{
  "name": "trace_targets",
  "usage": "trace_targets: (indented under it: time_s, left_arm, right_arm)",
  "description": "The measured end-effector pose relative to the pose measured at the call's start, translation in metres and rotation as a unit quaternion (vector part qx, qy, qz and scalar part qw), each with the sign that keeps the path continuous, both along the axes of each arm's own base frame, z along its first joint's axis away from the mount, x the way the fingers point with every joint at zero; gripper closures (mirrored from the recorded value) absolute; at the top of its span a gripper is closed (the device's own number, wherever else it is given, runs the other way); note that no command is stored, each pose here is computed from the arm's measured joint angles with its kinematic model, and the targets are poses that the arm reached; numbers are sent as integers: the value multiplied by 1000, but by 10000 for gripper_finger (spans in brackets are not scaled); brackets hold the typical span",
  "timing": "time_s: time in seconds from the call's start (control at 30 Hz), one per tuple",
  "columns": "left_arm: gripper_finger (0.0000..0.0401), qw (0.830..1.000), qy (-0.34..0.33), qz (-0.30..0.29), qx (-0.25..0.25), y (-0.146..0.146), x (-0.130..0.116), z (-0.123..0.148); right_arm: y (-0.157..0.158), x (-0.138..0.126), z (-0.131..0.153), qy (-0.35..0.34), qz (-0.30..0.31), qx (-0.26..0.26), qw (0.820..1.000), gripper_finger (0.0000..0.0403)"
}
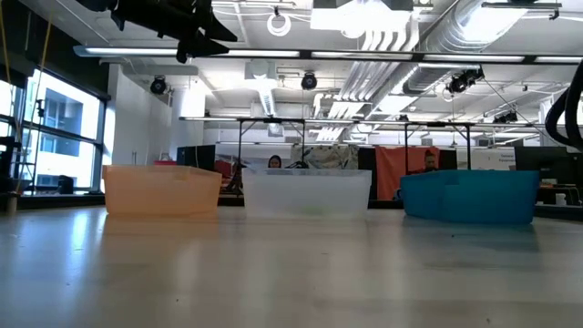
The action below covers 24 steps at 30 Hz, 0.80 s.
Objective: Sort Halloween decoration
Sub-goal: Put the purple spider toy into the blue bin
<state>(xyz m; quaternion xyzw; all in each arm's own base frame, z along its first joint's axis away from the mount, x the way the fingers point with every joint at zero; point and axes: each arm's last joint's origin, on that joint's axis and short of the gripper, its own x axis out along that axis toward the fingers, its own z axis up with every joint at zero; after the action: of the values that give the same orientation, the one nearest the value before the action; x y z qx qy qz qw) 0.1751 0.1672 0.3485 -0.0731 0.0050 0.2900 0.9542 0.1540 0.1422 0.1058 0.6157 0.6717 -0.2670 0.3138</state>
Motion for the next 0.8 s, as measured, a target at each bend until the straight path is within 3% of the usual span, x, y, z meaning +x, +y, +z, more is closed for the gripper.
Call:
trace_targets:
  time_s: [0.57,0.7,0.8]
  left_arm:
    - [201,1000,-1,0,-1,0,0,0]
    - [201,1000,-1,0,-1,0,0,0]
    - [201,1000,-4,0,-6,0,0,0]
  right_arm:
    - [5,-4,-8,-5,28,-23,999,393]
    - [6,-1,-1,-43,34,-44,998,398]
    - [7,1,11,-89,46,-92,991,402]
